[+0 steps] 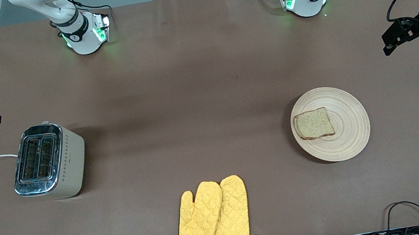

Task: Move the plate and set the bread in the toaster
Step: 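Lower the left gripper toward the rim of the wooden plate, then grip the plate rim with the left gripper and start sliding it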

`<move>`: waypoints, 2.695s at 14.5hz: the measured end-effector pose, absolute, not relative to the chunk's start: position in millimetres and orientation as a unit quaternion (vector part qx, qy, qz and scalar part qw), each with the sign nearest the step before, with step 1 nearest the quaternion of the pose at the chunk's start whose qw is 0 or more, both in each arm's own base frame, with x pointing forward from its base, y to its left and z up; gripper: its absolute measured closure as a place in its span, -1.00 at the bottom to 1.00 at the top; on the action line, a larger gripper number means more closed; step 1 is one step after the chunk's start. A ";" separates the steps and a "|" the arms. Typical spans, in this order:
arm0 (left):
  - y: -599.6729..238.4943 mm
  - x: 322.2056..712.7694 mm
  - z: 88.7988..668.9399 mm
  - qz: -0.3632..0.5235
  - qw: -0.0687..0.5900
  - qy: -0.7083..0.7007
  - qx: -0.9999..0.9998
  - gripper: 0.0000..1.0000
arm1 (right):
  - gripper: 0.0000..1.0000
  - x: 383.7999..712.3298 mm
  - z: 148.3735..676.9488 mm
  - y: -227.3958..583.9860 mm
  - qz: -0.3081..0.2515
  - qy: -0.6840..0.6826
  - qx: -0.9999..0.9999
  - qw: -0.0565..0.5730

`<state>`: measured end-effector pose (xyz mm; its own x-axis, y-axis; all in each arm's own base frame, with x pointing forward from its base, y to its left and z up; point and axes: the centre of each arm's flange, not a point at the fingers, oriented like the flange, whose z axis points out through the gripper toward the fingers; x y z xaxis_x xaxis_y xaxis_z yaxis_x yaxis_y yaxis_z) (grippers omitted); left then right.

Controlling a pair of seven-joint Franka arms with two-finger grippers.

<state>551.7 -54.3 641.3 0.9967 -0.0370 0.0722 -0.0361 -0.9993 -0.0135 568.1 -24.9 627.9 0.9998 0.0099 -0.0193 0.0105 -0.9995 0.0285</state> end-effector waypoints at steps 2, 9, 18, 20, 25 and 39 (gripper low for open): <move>-54.3 551.7 641.3 -0.036 0.006 0.018 -0.999 -1.00 | -1.00 568.1 627.9 -24.7 -0.010 0.005 1.000 0.014; -24.4 561.6 623.1 -0.015 -0.020 0.022 -0.999 -1.00 | -1.00 568.1 628.0 -20.4 -0.010 0.009 1.000 0.014; 112.5 609.3 447.6 0.098 -0.212 -0.014 -0.972 -1.00 | -1.00 567.5 629.9 -6.7 -0.008 0.020 1.000 0.014; 111.4 623.5 388.3 0.128 -0.231 -0.007 -0.964 -1.00 | -1.00 567.2 630.5 -5.8 -0.008 0.020 1.000 0.014; 147.4 637.4 274.9 0.128 -0.301 -0.010 -0.945 -1.00 | -1.00 567.1 630.8 -6.4 -0.008 0.020 1.000 0.014; 170.6 636.9 155.7 0.085 -0.398 0.019 -0.913 -0.59 | -1.00 567.1 632.8 -1.8 -0.005 0.024 1.000 0.014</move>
<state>636.9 170.6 155.7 0.9850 -0.1014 -0.1398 0.0333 -0.6825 0.7301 567.1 -1.8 632.8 0.9988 0.0476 -0.0112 0.0479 -0.9985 0.0278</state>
